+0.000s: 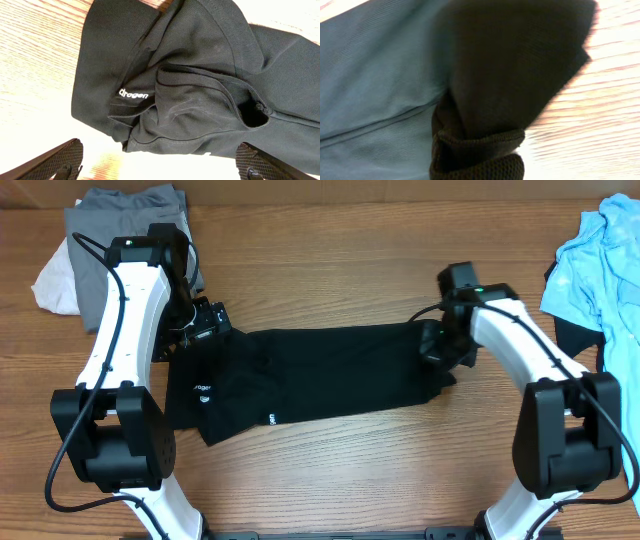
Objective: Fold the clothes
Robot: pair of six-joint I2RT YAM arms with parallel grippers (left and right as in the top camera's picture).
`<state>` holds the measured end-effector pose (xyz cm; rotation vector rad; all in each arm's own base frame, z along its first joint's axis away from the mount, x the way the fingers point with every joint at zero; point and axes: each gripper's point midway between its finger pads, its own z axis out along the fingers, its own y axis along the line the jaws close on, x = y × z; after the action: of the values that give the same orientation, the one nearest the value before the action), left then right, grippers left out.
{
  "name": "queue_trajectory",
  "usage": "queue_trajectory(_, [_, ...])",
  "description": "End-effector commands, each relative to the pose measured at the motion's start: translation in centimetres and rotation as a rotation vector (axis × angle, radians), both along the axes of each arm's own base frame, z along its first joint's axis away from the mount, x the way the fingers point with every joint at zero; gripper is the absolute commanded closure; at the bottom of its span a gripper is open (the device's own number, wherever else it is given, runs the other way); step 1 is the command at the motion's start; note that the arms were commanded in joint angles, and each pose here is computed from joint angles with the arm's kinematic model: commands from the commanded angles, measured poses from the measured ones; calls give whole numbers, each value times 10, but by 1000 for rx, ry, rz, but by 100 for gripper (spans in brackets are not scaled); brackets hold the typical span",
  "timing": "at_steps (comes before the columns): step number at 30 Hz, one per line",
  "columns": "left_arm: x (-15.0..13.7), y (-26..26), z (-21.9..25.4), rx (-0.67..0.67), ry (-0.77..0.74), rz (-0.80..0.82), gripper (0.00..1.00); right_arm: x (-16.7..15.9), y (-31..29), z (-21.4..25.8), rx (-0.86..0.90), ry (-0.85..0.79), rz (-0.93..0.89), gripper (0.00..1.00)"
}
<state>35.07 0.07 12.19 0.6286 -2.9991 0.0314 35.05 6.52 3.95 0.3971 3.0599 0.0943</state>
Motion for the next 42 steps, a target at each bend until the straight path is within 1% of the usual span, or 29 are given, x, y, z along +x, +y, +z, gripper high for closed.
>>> queue_trajectory(1, [-3,-5,-1,-11,13,-4,0,6,15,10,-15,-49,5,95])
queue_trajectory(8, [-4,-5,-1,-10,13,-4,0,4,46,11,-6,-72,64,94])
queue_trajectory(9, [-4,-5,-1,-10,13,-4,0,3,51,11,-4,-75,76,92])
queue_trajectory(10, [-4,-5,-1,-10,14,-4,0,2,55,11,-3,-77,86,83])
queue_trajectory(11, [-4,-5,-1,-11,14,-5,0,2,58,11,-2,-78,92,71])
queue_trajectory(12, [-4,-5,-1,-11,14,-5,0,1,61,11,-2,-79,100,65])
queue_trajectory(13, [-4,-5,-1,-11,13,-6,0,0,64,11,-1,-77,105,64])
queue_trajectory(18, [-4,-7,-1,-11,13,-10,0,-9,80,2,21,-71,102,64])
queue_trajectory(21, [-4,-7,-1,-10,13,-10,0,-15,92,-3,66,-62,100,64])
queue_trajectory(26, [-2,-7,-1,-10,7,-10,0,-17,113,3,166,-47,121,64])
queue_trajectory(31, [-2,-7,-1,-10,6,-11,0,-15,115,17,170,-39,122,62])
queue_trajectory(32, [-2,-7,-1,-9,6,-11,0,-12,116,27,170,-44,122,57])
queue_trajectory(33, [-2,-7,-1,-8,6,-11,0,-9,116,33,166,-50,121,55])
queue_trajectory(35, [-2,-6,-1,-7,6,-11,0,0,112,50,147,-73,112,47])
queue_trajectory(37, [-2,-6,-1,-7,6,-11,0,10,105,67,121,-103,97,30])
queue_trajectory(39, [-2,-6,-1,-7,6,-11,0,21,97,81,102,-136,76,18])
queue_trajectory(40, [-2,-6,-1,-7,6,-11,0,27,93,88,102,-154,73,15])
queue_trajectory(42, [-2,-6,-1,-7,7,-11,0,37,82,95,98,-181,63,11])
